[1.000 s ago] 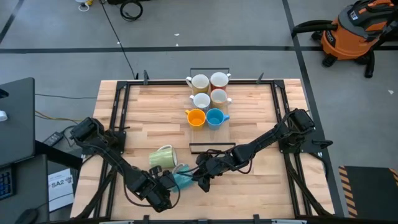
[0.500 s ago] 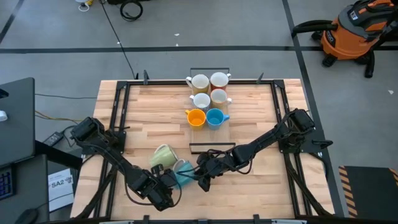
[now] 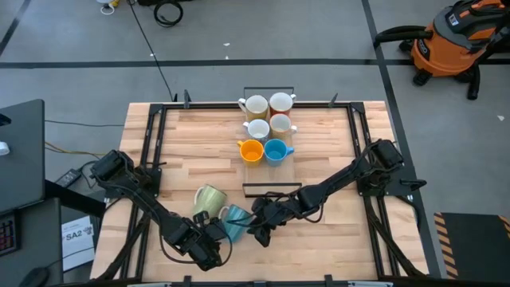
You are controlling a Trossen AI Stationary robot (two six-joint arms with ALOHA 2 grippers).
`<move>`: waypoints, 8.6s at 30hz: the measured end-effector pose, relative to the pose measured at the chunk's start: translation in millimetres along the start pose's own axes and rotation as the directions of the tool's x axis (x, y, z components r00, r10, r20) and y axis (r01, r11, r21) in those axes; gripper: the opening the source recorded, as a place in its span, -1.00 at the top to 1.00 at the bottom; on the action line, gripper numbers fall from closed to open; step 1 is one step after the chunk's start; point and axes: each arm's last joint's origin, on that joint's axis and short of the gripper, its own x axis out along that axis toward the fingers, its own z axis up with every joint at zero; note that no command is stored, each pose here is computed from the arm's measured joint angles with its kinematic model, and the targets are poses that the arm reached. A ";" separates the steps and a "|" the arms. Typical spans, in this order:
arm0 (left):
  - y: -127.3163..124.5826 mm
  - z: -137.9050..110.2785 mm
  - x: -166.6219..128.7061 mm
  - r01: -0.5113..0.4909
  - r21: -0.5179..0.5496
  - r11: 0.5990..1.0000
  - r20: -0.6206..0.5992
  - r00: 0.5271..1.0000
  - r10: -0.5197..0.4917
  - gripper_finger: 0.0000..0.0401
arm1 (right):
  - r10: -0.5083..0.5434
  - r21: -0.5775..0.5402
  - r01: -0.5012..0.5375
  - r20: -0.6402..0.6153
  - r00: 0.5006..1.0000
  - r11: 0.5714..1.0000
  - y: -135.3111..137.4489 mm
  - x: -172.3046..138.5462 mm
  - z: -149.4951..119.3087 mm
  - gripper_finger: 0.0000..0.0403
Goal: Place coffee mugs
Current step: Put the light blue mug on the shelf
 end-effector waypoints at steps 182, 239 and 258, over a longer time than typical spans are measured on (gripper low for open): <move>67.1 74.2 -73.0 0.079 -0.195 0.978 0.177 0.983 -0.044 0.35 | -0.280 -0.989 -0.112 -0.135 0.950 0.096 -14.3 -189.1 156.2 0.83; 67.8 75.1 -72.9 0.078 -0.201 0.977 0.177 0.983 -0.042 0.35 | -0.587 -0.923 -0.385 -0.321 0.743 0.018 -43.7 -92.1 121.6 0.71; 67.8 75.0 -72.9 0.078 -0.201 0.977 0.177 0.983 -0.042 0.35 | -0.578 -0.927 -0.375 -0.315 0.753 0.017 -43.1 -91.1 122.4 0.65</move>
